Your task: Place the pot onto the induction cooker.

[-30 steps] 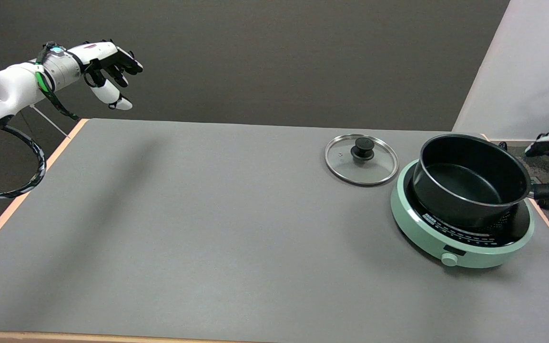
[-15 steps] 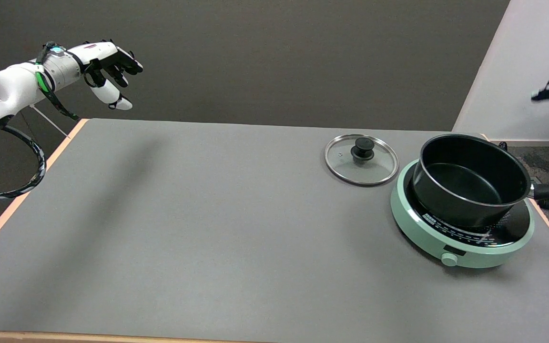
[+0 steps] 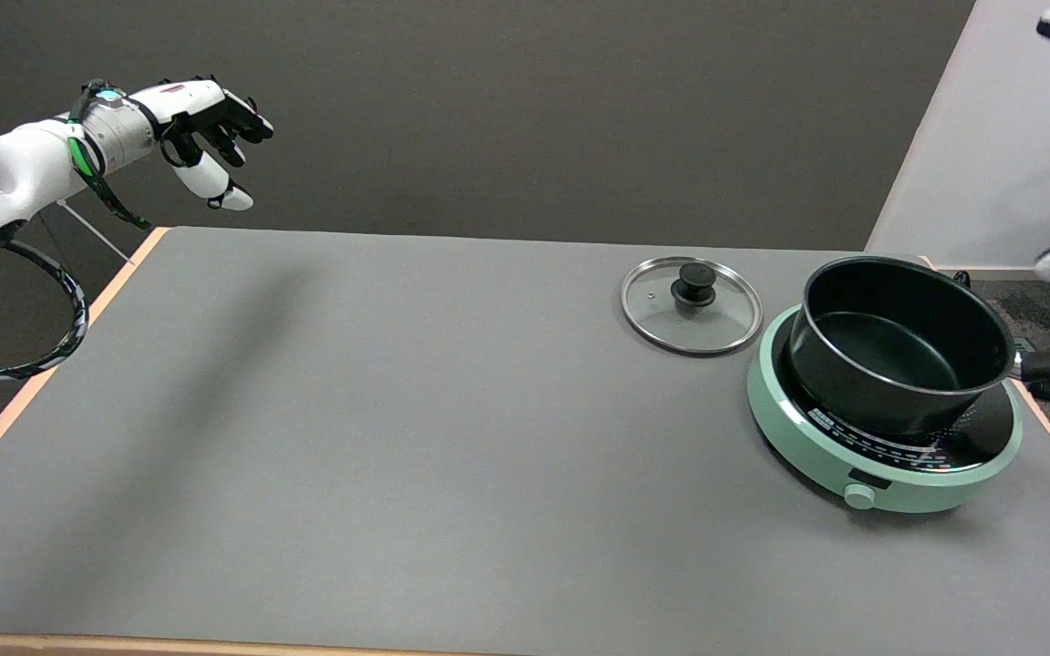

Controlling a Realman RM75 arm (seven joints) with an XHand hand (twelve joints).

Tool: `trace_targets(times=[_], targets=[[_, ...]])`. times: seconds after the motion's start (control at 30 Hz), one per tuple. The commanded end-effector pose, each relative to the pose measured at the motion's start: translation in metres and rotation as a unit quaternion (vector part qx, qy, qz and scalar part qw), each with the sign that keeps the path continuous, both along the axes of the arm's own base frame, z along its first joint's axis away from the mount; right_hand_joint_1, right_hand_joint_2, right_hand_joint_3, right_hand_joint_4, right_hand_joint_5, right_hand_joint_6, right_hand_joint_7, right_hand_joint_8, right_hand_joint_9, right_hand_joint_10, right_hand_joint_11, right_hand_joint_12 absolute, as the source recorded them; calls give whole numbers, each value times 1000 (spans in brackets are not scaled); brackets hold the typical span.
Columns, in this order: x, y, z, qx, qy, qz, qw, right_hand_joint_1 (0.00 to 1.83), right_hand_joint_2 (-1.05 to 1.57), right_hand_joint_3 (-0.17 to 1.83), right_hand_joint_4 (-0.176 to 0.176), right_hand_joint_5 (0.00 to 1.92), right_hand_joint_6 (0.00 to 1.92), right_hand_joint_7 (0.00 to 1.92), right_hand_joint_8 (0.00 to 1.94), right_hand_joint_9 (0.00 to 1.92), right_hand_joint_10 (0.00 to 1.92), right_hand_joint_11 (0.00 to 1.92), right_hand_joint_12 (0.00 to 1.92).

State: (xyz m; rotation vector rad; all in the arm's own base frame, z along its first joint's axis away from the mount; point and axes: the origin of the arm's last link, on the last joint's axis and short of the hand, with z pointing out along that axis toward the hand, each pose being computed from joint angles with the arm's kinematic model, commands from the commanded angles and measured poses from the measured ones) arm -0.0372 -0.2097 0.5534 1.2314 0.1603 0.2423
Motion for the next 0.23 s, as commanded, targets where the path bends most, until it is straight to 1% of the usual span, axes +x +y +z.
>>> trace_targets(times=[0.03,0.17,0.2,0.23], targets=[[44,-34,-34,85,-8,112,990,1255,-1004,1144,-98,108,108,108,108,108,108,108,108],[52,-51,-49,112,4,120,986,1254,-985,1097,-84,81,81,81,81,81,81,81,81],[54,-54,-51,115,8,124,986,1062,-440,1043,-45,208,121,187,118,150,146,90,246],[56,-59,-56,123,10,125,985,751,444,958,17,419,190,367,182,271,257,110,519]])
